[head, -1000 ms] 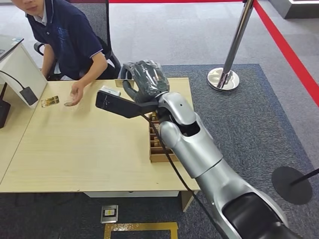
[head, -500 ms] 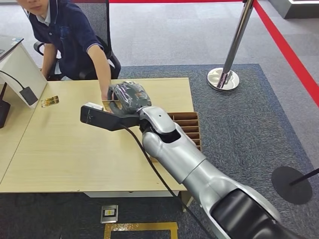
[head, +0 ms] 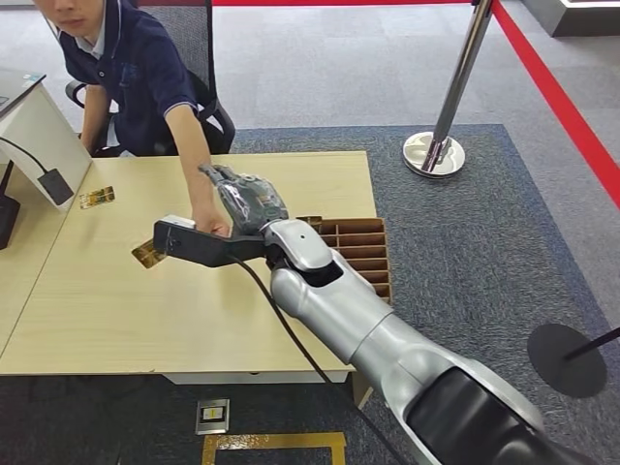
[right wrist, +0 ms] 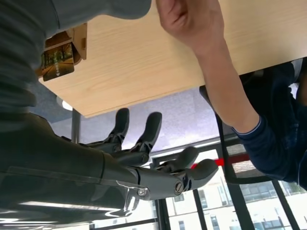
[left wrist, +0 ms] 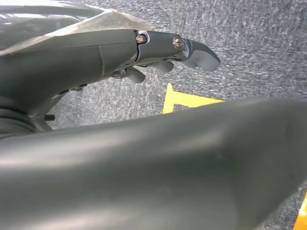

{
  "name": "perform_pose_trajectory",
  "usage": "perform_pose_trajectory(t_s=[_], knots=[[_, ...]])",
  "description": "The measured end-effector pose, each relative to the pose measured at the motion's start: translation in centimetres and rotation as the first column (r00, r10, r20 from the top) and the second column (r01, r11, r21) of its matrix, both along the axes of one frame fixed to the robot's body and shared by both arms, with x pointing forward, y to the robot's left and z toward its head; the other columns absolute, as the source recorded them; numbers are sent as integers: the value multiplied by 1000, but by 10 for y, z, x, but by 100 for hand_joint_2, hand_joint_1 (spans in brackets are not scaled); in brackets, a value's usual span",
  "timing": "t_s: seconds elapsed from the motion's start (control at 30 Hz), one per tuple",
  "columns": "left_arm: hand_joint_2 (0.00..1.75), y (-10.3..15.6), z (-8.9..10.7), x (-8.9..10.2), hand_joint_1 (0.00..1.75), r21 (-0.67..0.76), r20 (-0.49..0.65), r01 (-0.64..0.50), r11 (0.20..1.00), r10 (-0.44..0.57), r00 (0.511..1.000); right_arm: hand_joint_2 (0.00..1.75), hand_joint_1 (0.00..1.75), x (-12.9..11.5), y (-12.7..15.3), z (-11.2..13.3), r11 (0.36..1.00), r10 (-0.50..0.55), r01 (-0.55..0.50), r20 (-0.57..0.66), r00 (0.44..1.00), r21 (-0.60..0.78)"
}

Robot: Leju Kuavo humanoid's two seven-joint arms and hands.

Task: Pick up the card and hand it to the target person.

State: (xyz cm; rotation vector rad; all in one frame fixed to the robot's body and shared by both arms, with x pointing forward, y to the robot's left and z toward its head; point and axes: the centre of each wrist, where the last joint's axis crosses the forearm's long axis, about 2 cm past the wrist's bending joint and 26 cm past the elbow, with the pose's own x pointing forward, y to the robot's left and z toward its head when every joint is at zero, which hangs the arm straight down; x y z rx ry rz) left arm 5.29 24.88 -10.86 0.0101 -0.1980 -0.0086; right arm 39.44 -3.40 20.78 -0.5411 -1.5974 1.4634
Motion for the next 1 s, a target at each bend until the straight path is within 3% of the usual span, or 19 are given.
perform_pose_trajectory(t_s=[0.2, 0.47, 0.8, 1.0], knots=[[0, 0, 0, 0, 0, 4, -1, -16, 1000, 16, 1000, 175, 0, 2, 0, 2, 1000, 8, -9, 34, 999, 9], [0, 0, 0, -1, 0, 8, 1, -52, 999, 52, 999, 175, 0, -1, -6, 8, 996, 10, -25, 183, 983, 83], [0, -2, 0, -4, 0, 8, -6, -103, 995, 103, 995, 175, 0, -41, -54, 12, 948, -111, 0, 328, 938, 319], [0, -4, 0, -6, 0, 4, 1, -107, 994, 107, 994, 175, 0, -87, -101, -4, 828, -294, 36, 378, 878, 560]])
